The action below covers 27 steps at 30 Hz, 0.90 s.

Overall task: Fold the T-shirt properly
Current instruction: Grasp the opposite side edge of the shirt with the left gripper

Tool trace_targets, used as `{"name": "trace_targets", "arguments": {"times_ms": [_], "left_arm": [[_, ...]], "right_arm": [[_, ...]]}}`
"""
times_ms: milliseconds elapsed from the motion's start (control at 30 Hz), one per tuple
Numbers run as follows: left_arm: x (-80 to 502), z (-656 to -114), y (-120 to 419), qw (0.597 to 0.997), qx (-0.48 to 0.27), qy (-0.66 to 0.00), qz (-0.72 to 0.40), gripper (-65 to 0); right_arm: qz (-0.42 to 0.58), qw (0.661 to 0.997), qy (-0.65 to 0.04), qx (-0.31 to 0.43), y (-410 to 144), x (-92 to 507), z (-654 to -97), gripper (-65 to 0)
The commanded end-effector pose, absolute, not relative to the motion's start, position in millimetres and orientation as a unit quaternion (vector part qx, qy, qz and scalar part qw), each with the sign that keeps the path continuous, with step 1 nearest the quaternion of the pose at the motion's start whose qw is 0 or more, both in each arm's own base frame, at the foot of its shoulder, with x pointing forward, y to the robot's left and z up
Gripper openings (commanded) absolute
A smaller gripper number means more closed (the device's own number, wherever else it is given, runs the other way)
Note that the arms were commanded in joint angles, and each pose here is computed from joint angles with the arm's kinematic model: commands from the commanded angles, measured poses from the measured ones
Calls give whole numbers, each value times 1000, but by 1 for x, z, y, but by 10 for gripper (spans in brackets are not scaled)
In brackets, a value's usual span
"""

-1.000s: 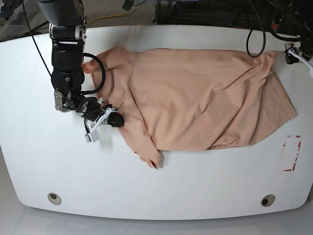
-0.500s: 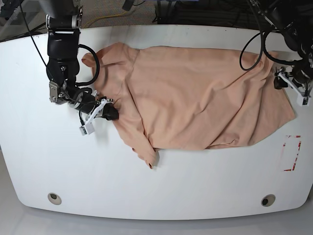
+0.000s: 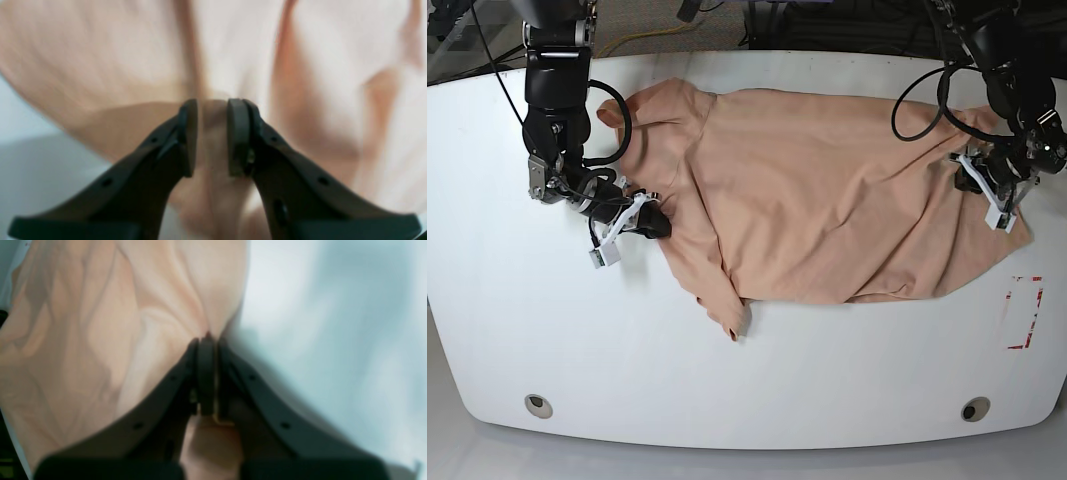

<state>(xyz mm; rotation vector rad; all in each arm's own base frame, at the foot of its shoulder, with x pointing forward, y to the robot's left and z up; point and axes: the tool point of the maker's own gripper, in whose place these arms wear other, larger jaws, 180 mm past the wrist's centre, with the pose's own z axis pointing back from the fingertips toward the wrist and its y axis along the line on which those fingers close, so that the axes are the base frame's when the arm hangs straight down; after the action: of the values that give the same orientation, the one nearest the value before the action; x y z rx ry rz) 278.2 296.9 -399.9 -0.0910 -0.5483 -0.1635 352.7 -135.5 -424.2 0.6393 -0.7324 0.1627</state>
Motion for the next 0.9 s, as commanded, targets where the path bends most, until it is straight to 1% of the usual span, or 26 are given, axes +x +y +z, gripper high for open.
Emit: {"name": "trace_targets", "arguments": {"times_ms": [0,200,433,600,700,867], "left_arm": [[290,-388,313,954,-36,-287,-74,-522],[287,-379,339,957,-11,-281,-75,-522],[286,-377,345,958,-2,-277,-76,-522],[279,-393,348,966,7,-248,-75,-522],[292,-399,337,963,-2,-258,-80,-521],[300,-416,337,967,-4,-240,-80,-521]], "right_arm": [[80,879,-362,301,-144,357,-417,-650],[65,877,-369,300,-150,358,-415,-650],[65,877,-369,300,-150,358,-415,-650],[65,877,-369,300,-150,358,-415,-650],[65,877,-369,301,-149,358,-415,-650],[65,877,-369,301,-149,358,-415,-650]]}}
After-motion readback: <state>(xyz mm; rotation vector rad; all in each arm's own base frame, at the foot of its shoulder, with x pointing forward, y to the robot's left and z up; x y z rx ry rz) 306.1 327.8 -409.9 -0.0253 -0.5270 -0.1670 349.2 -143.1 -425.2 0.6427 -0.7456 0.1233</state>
